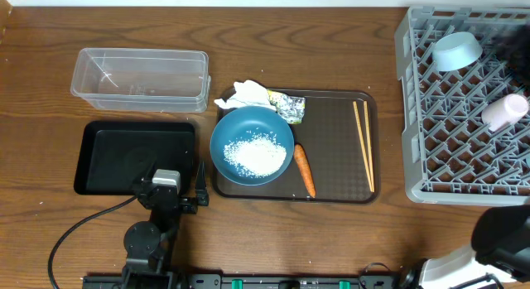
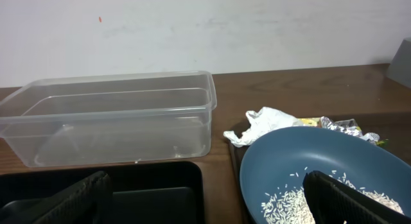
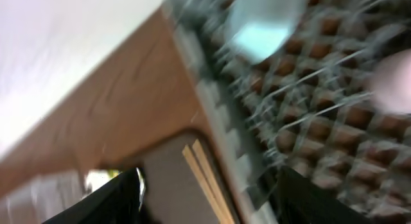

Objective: Sort waste into correct bins and load items into the dishwasher rack
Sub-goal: 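Reach the right gripper to the chopsticks and grasp one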

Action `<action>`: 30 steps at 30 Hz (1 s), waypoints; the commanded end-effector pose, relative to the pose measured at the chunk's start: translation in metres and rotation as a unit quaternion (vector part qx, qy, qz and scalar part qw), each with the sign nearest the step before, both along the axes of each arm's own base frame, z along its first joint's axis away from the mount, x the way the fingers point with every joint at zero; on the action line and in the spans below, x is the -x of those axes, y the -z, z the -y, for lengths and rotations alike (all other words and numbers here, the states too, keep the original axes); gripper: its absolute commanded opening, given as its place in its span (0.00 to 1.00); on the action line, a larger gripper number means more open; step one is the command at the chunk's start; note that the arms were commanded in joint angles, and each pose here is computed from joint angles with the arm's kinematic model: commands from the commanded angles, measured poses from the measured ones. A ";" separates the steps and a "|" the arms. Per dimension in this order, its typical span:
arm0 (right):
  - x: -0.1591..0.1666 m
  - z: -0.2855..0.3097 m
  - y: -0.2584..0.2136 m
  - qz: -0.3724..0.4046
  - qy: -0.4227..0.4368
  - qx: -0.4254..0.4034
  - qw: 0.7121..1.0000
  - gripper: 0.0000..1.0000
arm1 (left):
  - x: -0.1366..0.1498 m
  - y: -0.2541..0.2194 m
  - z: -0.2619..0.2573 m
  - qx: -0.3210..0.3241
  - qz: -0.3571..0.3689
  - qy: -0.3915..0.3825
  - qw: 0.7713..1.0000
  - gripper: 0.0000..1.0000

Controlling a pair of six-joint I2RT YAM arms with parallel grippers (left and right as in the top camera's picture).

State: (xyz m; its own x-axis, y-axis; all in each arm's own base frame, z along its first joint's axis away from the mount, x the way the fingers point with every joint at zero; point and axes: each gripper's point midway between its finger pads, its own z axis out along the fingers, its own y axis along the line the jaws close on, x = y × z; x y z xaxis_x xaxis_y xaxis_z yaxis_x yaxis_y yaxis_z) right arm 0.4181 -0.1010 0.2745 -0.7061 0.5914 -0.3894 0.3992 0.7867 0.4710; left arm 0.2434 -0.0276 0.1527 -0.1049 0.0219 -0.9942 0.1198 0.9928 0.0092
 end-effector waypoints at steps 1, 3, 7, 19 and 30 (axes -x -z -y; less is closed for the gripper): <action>-0.004 -0.054 0.008 -0.012 -0.096 0.021 0.995 0.68 | 0.001 0.016 0.001 0.001 -0.024 0.003 1.000 0.98; -0.004 -0.092 0.019 -0.023 -0.158 0.027 0.987 0.68 | 0.001 0.016 0.001 0.001 -0.024 0.003 1.000 0.98; 0.002 -0.168 0.051 -0.043 -0.261 0.041 0.963 0.71 | 0.001 0.016 0.001 0.001 -0.024 0.003 1.000 0.98; 0.041 -0.261 0.157 -0.140 -0.304 0.130 0.933 0.81 | 0.001 0.016 0.001 0.001 -0.024 0.003 1.000 0.98; 0.040 -0.192 0.181 -0.185 -0.196 0.256 0.928 0.99 | 0.001 0.016 0.001 0.001 -0.024 0.003 1.000 0.98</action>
